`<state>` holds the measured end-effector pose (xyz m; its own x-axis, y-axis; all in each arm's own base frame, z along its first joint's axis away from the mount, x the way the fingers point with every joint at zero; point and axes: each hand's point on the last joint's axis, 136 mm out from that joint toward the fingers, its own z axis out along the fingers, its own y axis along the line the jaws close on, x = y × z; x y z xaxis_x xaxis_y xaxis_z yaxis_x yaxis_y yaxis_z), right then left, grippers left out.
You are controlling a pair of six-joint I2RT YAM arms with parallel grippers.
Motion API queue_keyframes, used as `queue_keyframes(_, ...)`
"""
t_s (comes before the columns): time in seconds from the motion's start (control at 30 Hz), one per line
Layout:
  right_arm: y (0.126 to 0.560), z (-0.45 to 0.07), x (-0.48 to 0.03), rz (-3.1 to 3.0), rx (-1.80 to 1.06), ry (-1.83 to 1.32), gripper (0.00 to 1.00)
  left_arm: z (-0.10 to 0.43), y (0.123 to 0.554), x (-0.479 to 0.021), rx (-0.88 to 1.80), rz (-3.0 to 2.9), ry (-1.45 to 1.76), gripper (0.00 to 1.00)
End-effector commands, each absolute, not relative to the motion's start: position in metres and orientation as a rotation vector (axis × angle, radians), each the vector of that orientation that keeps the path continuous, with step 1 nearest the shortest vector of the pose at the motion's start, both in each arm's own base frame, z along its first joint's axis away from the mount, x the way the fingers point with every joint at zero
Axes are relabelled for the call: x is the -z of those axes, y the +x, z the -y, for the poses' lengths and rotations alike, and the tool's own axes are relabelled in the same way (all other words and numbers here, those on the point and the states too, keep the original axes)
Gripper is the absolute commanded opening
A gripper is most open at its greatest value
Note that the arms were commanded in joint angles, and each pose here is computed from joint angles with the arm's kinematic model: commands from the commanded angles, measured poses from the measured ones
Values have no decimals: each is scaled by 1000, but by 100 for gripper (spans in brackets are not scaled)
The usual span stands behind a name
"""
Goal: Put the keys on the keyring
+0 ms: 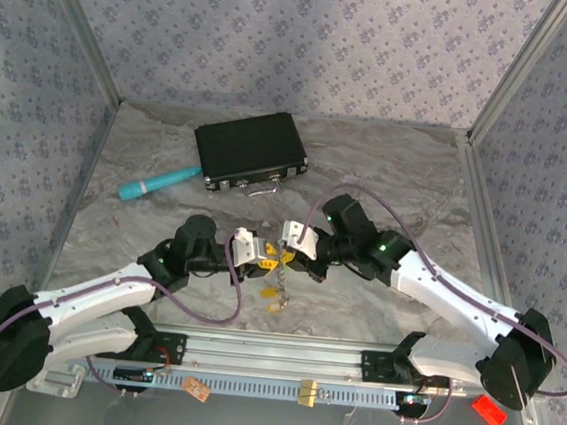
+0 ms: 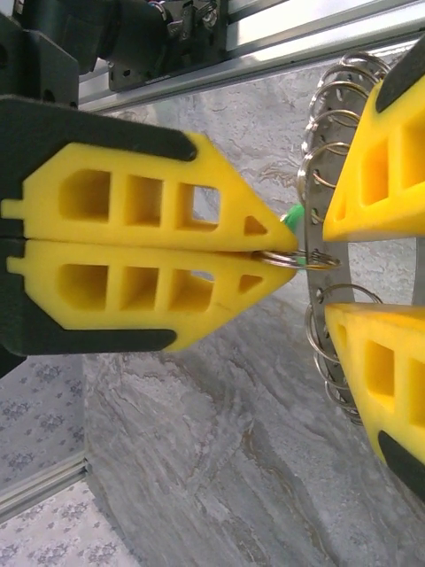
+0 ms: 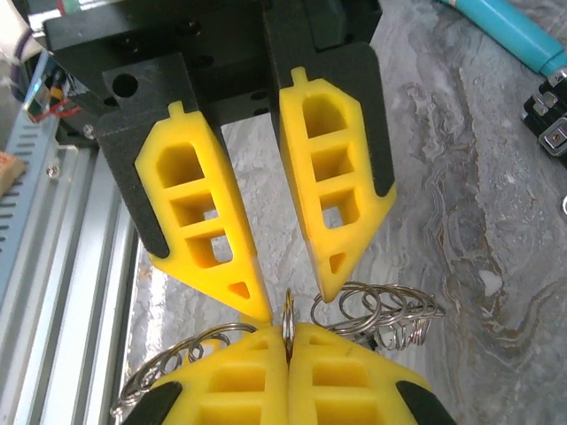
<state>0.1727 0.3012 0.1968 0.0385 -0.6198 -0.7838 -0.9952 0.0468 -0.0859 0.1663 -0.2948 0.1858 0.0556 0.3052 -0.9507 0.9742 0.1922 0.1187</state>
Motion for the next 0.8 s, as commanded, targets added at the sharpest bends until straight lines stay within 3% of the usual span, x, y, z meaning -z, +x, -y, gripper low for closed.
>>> queue_keyframes(0.0,171,-295,-193,-1671,-617,-1742,0,299,167,-191,814,-1426,1340,22)
queue_keyframes(0.13,168,-302,-196,-1649,-614,-1775,0,302,166,-194,821,-1410,1347,17)
queue_keyframes(0.3,165,-307,-203,-1618,-648,-1771,0,303,164,-195,832,-1396,1360,2)
queue_keyframes(0.33,166,-307,-204,-1616,-654,-1752,7,303,164,-194,833,-1396,1358,0)
queue_keyframes(0.4,169,-303,-205,-1617,-673,-1701,21,302,163,-195,837,-1388,1350,0)
queue_keyframes(0.47,173,-298,-206,-1629,-719,-1633,29,302,162,-196,846,-1378,1329,0)
queue_keyframes(0.77,171,-295,-200,-1652,-845,-1524,29,303,161,-204,892,-1328,1268,0)
